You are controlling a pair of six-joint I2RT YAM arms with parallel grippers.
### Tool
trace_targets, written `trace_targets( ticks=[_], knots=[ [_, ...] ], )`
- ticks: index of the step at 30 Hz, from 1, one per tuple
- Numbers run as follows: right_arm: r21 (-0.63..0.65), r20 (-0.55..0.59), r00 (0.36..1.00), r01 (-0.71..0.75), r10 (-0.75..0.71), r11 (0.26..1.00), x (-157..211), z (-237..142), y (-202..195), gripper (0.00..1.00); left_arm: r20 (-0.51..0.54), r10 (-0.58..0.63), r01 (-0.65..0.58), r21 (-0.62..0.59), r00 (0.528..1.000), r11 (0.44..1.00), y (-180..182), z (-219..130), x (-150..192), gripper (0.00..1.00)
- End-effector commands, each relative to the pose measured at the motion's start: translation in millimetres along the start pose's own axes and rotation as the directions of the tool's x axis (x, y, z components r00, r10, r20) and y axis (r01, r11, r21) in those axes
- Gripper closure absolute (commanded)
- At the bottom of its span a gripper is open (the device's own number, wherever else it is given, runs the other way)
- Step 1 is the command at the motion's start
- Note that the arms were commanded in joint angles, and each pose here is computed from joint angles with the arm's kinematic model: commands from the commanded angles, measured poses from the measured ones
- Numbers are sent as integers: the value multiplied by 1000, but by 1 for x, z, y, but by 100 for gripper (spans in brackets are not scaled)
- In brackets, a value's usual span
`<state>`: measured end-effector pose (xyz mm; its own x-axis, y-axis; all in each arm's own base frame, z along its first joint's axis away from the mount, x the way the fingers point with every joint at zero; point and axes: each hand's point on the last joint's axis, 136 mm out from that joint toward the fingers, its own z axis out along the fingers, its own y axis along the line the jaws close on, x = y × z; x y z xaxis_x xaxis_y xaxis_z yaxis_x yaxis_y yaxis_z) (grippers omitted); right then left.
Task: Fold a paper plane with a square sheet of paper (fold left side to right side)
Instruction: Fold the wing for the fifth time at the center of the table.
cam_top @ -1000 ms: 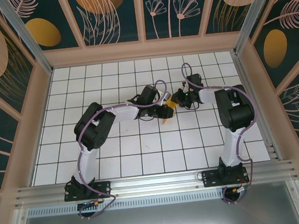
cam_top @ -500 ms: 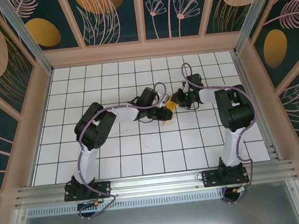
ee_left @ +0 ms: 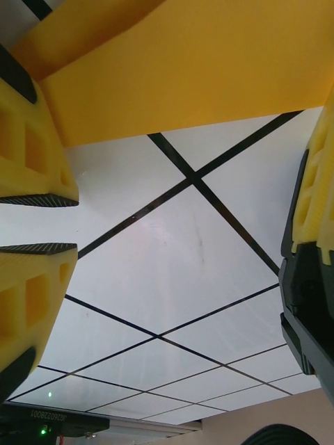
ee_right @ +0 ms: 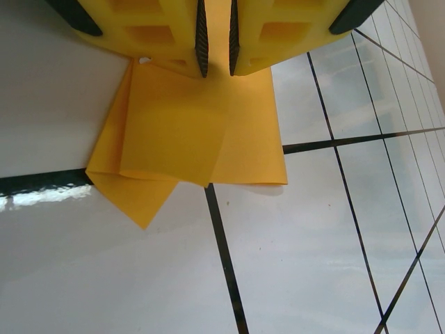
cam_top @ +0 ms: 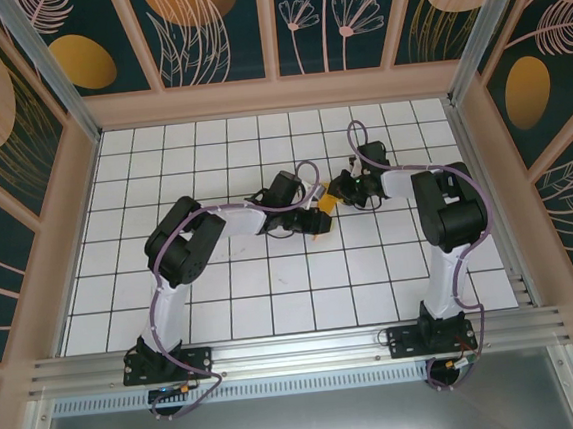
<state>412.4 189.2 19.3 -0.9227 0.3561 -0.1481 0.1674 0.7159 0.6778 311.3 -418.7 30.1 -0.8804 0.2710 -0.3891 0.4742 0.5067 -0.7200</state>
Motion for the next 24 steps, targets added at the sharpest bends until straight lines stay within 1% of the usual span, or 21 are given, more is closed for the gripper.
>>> trace_targets(
  ticks=[1,3,6,10,14,19,24],
  knots=[
    [159,-87,993,-71,85,985,31,13,-54,79,-81,-61,59,-27,995,998,16,11,31,76],
    [137,-81,994,-59,70,989,28,12,-48,80,-88,-69,65,-53,994,996,22,10,36,78],
    [93,-59,998,-32,37,995,20,7,-34,84,-99,-87,79,-80,991,994,30,8,46,83],
    [15,-18,1000,13,-12,1000,5,-6,-8,92,-110,-108,98,-98,988,990,36,8,58,90],
    [-30,32,997,78,-77,996,-4,-26,15,99,-113,-128,116,-112,985,987,43,9,66,96],
    [-58,67,989,135,-131,989,8,-51,27,100,-114,-143,127,-134,983,983,49,7,72,99],
    [-86,46,989,143,-139,986,40,-60,24,100,-114,-149,133,-140,982,981,51,7,74,100]
  ],
)
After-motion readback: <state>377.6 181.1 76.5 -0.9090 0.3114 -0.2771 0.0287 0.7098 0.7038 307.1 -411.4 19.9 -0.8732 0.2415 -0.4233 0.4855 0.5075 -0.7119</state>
